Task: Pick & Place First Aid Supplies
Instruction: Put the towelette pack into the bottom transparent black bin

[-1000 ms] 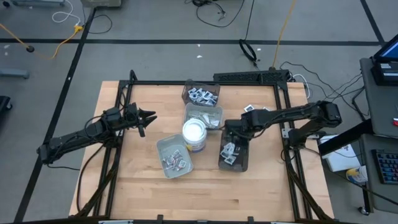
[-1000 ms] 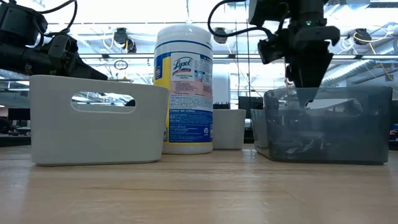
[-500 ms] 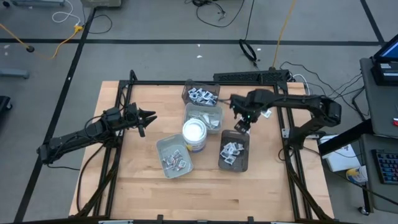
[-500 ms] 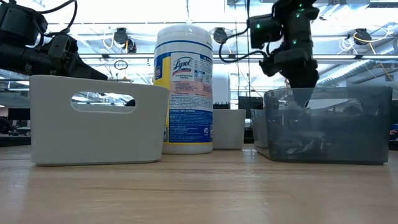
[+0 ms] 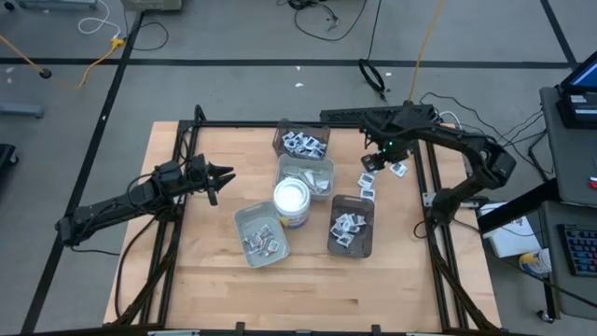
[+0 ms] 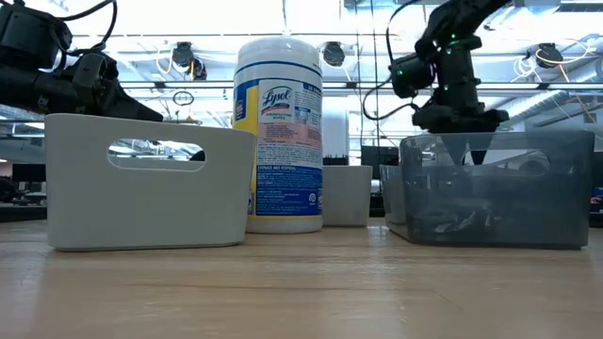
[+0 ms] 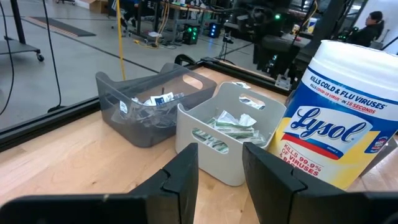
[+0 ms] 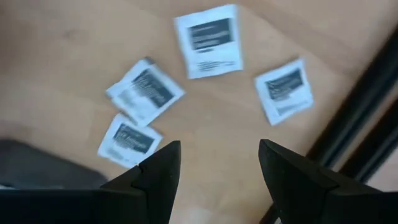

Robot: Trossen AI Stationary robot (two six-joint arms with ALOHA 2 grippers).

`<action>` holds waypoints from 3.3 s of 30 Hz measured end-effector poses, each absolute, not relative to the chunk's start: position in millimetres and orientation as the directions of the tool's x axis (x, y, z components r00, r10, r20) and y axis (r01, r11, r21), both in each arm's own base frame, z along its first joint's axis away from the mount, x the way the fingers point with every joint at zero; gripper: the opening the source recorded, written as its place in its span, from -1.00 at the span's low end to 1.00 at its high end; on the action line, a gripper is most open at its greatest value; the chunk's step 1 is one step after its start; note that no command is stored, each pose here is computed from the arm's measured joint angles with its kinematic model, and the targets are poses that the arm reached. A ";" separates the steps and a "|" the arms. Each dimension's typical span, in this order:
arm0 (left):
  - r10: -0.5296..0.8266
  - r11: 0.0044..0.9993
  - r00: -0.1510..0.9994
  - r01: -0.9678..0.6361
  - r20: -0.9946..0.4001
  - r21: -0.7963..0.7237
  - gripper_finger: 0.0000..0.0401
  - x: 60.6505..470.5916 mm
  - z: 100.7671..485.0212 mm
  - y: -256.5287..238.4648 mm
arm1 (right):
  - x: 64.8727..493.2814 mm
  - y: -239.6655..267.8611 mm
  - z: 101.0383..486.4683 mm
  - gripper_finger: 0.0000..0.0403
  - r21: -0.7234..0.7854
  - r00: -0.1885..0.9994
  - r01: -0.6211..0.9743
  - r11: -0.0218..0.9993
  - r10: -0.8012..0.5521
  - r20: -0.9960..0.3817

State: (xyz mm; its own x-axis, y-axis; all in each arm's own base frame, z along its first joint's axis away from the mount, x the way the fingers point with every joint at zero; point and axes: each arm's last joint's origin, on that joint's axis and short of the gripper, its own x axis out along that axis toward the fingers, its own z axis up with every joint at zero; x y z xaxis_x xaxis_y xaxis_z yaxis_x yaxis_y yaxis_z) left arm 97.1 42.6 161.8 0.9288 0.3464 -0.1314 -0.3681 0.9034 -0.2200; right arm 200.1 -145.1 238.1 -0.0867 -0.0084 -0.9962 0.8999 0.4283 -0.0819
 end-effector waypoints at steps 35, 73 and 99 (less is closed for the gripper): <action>0.347 0.903 0.929 -0.368 -0.132 -0.220 -0.36 97.0 161.8 42.6 | 128.4 -180.8 142.8 0.04 -0.053 -0.058 0.994 -0.099 -0.054 -0.997; 0.346 0.903 0.929 -0.368 -0.132 -0.220 -0.36 97.1 161.7 42.6 | 144.4 -200.9 257.5 -0.99 -0.055 -0.045 0.987 0.151 -0.068 -0.997; 0.346 0.903 0.929 -0.368 -0.132 -0.220 -0.36 97.1 161.8 42.6 | 235.0 -84.5 265.2 -0.99 0.050 0.059 0.695 0.718 0.012 -0.998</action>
